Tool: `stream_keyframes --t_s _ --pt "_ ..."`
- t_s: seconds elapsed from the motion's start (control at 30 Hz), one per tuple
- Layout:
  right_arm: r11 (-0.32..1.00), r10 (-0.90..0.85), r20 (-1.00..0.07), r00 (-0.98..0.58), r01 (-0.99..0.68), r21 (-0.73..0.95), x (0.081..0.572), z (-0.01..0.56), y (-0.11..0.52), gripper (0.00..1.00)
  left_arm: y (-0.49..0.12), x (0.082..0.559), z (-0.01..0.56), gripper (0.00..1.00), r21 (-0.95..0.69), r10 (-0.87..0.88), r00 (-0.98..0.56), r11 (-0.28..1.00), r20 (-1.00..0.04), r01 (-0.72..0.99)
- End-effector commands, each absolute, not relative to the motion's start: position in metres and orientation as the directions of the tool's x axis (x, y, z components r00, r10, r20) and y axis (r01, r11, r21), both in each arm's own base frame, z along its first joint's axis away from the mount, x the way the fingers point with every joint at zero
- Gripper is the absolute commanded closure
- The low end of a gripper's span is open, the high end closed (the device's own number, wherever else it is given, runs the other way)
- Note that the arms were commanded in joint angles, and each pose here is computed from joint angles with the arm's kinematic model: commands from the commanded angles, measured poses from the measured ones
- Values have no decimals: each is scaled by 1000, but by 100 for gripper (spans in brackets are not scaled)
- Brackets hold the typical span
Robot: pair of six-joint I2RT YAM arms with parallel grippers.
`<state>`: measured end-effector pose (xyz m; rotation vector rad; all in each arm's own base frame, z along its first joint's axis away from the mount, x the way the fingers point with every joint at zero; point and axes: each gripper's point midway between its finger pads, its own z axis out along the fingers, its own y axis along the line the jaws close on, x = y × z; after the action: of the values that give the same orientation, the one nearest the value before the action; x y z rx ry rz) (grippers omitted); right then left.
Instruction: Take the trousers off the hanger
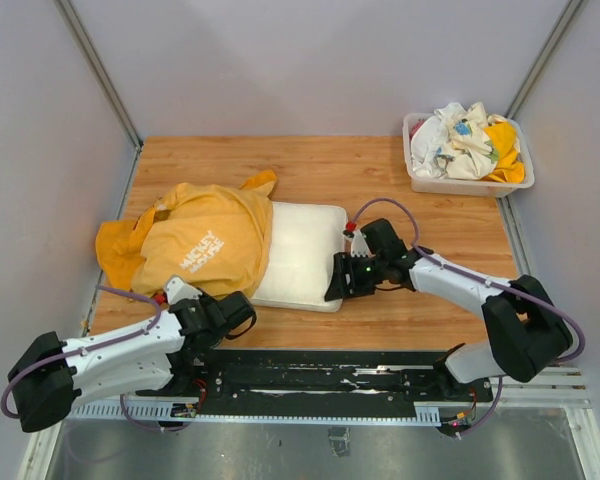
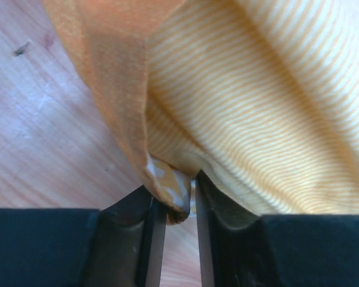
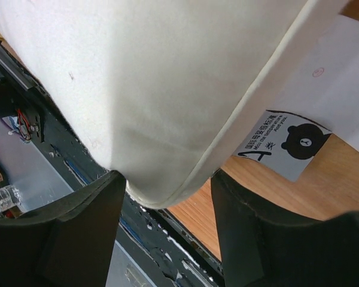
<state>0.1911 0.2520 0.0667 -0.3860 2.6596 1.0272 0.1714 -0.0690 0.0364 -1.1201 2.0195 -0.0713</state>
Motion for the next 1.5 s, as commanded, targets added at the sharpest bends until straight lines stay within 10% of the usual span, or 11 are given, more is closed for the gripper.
stream_keyframes --t_s 0.0,0.17,0.37,0.93,1.47 --pt "705 -177 -365 -914 -376 601 201 69 262 40 -71 189 42 80 -419 -686 -270 658 -676 -625" --pt "695 -192 -346 -918 -377 612 200 64 268 46 -72 192 55 100 -410 -659 -286 692 -696 -594" --pt "655 -206 -346 -915 -391 646 188 79 273 99 -89 203 116 100 -407 -625 -323 740 -711 -536" --pt "269 -190 -443 -876 -480 835 143 278 294 99 -152 228 324 100 -499 -582 -423 813 -695 -299" --pt "-35 4 -80 -997 -80 996 168 343 304 100 -187 288 363 100 -412 -381 -599 906 -704 -91"
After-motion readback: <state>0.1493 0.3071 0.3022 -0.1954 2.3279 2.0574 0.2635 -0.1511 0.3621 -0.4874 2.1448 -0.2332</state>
